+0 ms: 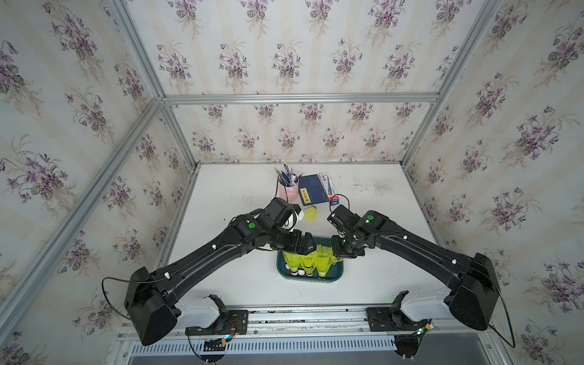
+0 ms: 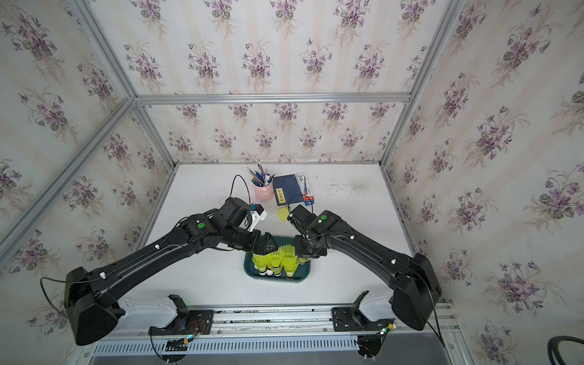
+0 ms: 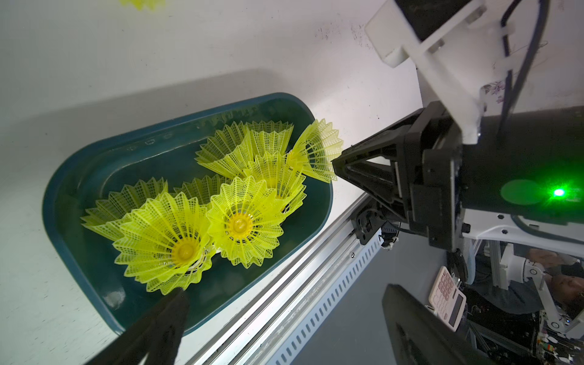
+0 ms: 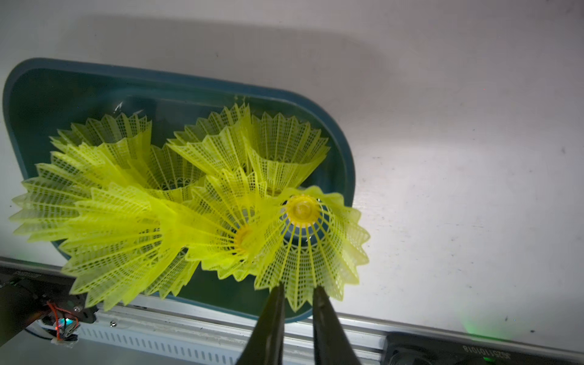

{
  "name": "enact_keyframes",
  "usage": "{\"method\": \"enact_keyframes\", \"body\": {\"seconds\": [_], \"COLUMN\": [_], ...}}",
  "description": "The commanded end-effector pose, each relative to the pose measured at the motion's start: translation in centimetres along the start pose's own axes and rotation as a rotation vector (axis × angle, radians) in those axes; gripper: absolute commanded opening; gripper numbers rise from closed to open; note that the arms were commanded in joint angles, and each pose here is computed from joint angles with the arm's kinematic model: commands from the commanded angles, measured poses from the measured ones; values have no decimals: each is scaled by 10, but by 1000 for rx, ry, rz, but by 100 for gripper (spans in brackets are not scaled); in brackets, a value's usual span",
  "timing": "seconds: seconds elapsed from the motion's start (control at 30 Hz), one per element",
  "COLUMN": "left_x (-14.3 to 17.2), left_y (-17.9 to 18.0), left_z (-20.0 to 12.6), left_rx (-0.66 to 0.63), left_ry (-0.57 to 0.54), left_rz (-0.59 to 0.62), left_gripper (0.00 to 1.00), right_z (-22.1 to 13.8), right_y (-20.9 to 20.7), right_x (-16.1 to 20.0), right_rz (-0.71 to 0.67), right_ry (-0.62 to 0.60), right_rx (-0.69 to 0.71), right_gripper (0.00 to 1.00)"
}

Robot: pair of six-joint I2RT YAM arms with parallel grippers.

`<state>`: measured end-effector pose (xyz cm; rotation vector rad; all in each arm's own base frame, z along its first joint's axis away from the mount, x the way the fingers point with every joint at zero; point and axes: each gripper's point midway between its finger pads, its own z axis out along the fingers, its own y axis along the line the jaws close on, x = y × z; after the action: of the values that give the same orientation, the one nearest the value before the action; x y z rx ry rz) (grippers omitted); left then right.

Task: Put the shuttlecocks into the storage box
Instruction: Adjust the shuttlecock in the storage box.

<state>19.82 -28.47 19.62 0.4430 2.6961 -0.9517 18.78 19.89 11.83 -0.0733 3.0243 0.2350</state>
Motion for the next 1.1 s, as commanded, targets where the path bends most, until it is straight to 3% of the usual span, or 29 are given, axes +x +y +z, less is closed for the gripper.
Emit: {"method": "enact_keyframes", "body": {"seconds": [0.0, 0.5, 1.07], "left_x": [-6, -12, -32], "left_y": [0, 1, 12], "left_z": [-1, 3, -2], "left_rx": [4, 8, 7], "left_ry": [-13, -7, -28], "left_rz": [9, 10, -38], "left_gripper": [99, 99, 99], "right_z": [5, 41, -12], "right_y": [0, -1, 1], "right_x": [-13, -23, -28], "right_rz": [-36, -87, -87], "right_ry": [-30, 23, -30], "right_rx": [18, 54, 35], "right_gripper": [18, 16, 17]}}
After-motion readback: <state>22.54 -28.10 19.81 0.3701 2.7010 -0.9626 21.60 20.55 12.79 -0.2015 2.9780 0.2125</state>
